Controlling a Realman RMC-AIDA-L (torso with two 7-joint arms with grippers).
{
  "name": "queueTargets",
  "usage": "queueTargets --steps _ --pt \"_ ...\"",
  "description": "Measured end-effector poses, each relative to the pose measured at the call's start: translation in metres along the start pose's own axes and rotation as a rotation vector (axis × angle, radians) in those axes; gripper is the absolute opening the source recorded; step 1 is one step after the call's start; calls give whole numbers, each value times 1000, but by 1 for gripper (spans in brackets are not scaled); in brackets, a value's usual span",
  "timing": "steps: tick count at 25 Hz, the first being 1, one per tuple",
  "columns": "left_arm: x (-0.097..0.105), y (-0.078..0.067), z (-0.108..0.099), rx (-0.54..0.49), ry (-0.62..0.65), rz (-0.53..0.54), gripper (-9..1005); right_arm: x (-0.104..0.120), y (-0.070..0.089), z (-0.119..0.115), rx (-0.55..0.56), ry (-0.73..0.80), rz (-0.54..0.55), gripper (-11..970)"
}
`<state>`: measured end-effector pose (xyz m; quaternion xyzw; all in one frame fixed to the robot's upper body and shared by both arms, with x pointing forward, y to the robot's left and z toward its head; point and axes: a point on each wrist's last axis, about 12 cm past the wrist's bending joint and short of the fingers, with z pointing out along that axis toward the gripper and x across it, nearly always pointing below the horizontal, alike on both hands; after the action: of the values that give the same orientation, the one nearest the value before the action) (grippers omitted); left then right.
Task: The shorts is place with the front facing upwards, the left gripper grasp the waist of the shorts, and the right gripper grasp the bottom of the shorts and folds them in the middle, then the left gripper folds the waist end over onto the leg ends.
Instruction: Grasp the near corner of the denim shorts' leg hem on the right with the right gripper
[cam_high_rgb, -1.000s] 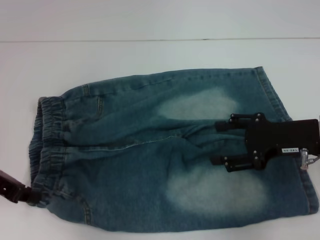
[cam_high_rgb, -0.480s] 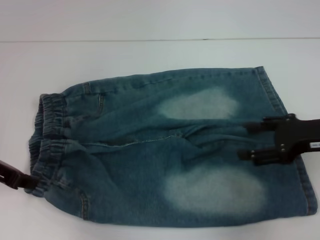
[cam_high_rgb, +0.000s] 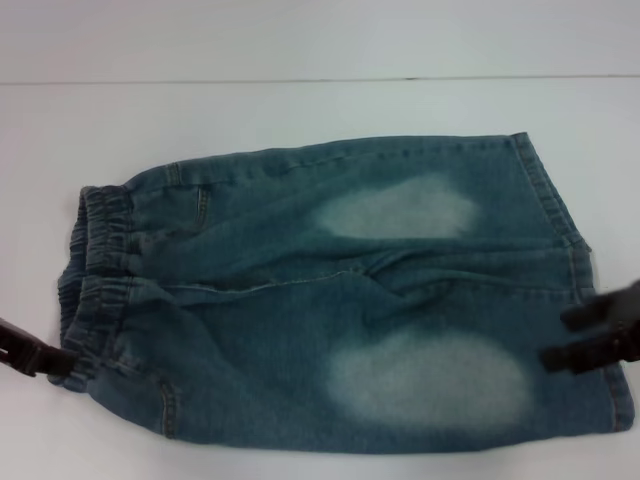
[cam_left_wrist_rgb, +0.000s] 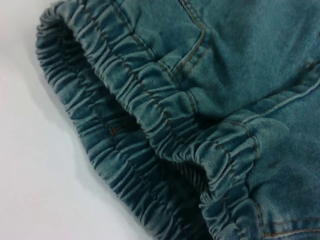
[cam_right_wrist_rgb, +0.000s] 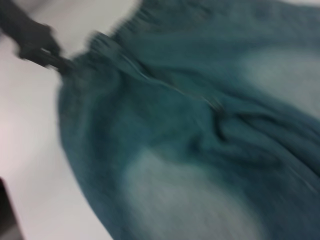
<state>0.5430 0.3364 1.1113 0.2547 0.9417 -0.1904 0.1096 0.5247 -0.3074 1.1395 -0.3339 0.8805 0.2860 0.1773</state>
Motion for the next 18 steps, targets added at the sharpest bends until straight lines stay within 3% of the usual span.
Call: queueTargets --steps 6,18 --pt "0 2 0 -12 -8 -3 63 14 -5 -15 42 80 120 793" --pt "-5 1 -1 -19 -4 13 63 38 -7 -28 75 178 239 728"
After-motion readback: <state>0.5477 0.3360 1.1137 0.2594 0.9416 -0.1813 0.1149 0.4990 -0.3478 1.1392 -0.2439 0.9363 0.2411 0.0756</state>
